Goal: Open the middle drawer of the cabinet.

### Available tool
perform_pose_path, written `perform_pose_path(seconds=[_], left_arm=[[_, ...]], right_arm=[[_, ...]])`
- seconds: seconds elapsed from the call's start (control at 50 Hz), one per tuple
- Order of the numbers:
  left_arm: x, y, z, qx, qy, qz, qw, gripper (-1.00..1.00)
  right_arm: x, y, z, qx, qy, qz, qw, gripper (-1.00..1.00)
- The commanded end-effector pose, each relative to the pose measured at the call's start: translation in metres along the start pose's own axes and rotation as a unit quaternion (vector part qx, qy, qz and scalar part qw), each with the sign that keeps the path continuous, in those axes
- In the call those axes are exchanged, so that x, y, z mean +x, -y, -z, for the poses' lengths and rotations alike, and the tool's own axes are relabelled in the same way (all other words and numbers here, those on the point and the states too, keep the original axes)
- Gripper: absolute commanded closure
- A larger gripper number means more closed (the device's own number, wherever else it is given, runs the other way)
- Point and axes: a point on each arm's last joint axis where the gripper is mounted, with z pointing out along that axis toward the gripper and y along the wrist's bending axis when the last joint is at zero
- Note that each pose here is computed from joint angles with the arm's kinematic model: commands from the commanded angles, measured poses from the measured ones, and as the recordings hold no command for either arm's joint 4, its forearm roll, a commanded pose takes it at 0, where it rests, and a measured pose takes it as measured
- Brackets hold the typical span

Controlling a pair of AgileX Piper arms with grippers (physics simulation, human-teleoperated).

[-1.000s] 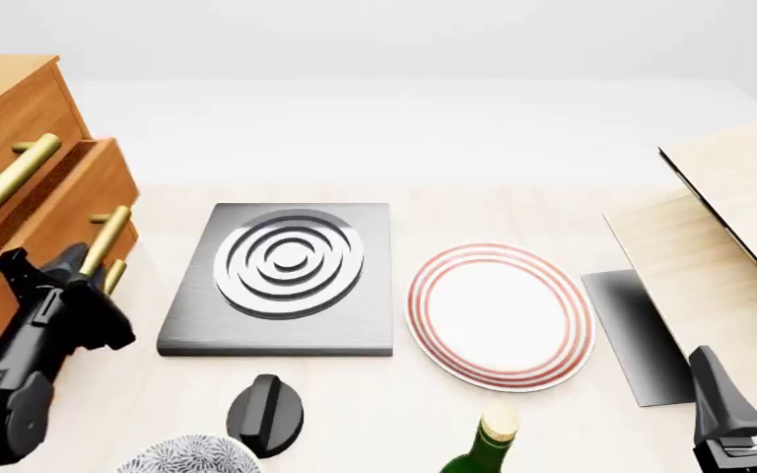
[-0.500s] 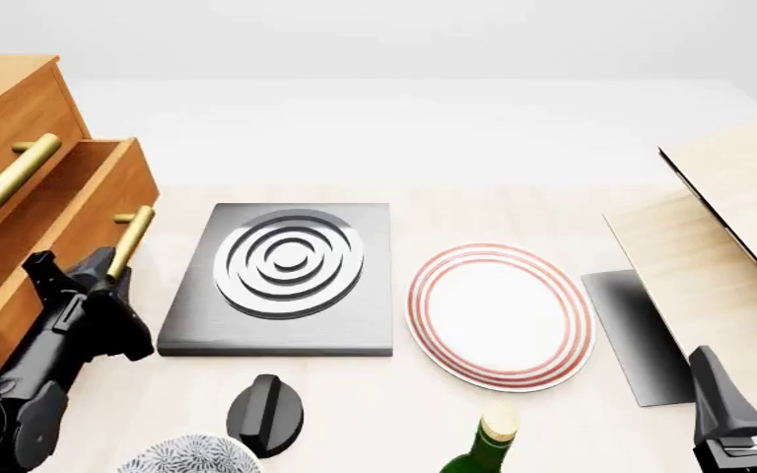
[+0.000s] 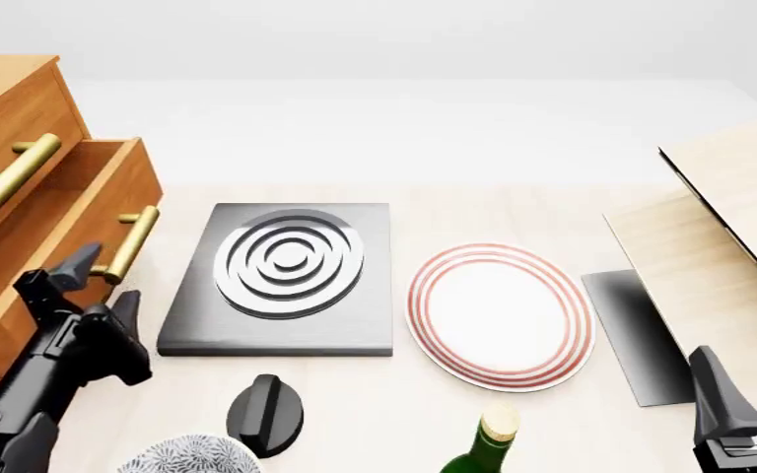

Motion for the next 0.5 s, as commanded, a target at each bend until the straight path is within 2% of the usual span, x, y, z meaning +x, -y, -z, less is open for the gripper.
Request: perform_pose_path(seconds=[0.02, 0.12, 0.16, 0.2, 0.22, 0.28, 0.32, 0.34, 0.36, 0.4, 0.44, 0.48, 0.5], left_arm=[[-0.003, -0.001, 0.033, -0.013, 0.010, 0.012, 0.9998, -1.00], [-0.006, -0.001, 0.043, -0.014, 0.021, 0.027, 0.9993, -1.00], [-0.010, 0.000, 0.044, -0.012, 0.031, 0.045, 0.9985, -1.00], [-0.011, -0.005, 0.048, -0.010, 0.032, 0.050, 0.9982, -1.00], [-0.014, -0.016, 0.062, -0.007, 0.036, 0.066, 0.9971, -1.00], [-0.017, -0.026, 0.085, -0.001, 0.043, 0.095, 0.9945, -1.00], [-0.026, -0.032, 0.090, 0.025, 0.073, 0.132, 0.9882, -1.00], [-0.025, -0.037, 0.090, 0.042, 0.056, 0.154, 0.9856, -1.00], [-0.027, -0.038, 0.090, 0.049, 0.061, 0.159, 0.9842, -1.00], [-0.037, -0.050, 0.090, 0.078, 0.079, 0.200, 0.9736, -1.00], [-0.050, -0.063, 0.083, 0.126, 0.085, 0.254, 0.9553, -1.00], [-0.052, -0.070, 0.088, 0.122, 0.093, 0.260, 0.9534, -1.00], [-0.056, -0.078, 0.088, 0.131, 0.095, 0.280, 0.9463, -1.00]], right_arm=[[0.000, 0.000, 0.000, 0.000, 0.000, 0.000, 1.0000, -1.00], [0.000, 0.000, 0.000, 0.000, 0.000, 0.000, 1.0000, -1.00], [0.000, 0.000, 0.000, 0.000, 0.000, 0.000, 1.0000, -1.00], [0.000, 0.000, 0.000, 0.000, 0.000, 0.000, 1.0000, -1.00], [0.000, 0.000, 0.000, 0.000, 0.000, 0.000, 1.0000, -1.00], [0.000, 0.000, 0.000, 0.000, 0.000, 0.000, 1.0000, -1.00], [0.000, 0.000, 0.000, 0.000, 0.000, 0.000, 1.0000, -1.00], [0.000, 0.000, 0.000, 0.000, 0.000, 0.000, 1.0000, -1.00], [0.000, 0.000, 0.000, 0.000, 0.000, 0.000, 1.0000, -1.00], [0.000, 0.000, 0.000, 0.000, 0.000, 0.000, 1.0000, -1.00], [0.000, 0.000, 0.000, 0.000, 0.000, 0.000, 1.0000, -1.00], [0.000, 0.000, 0.000, 0.000, 0.000, 0.000, 1.0000, -1.00], [0.000, 0.000, 0.000, 0.000, 0.000, 0.000, 1.0000, -1.00]])
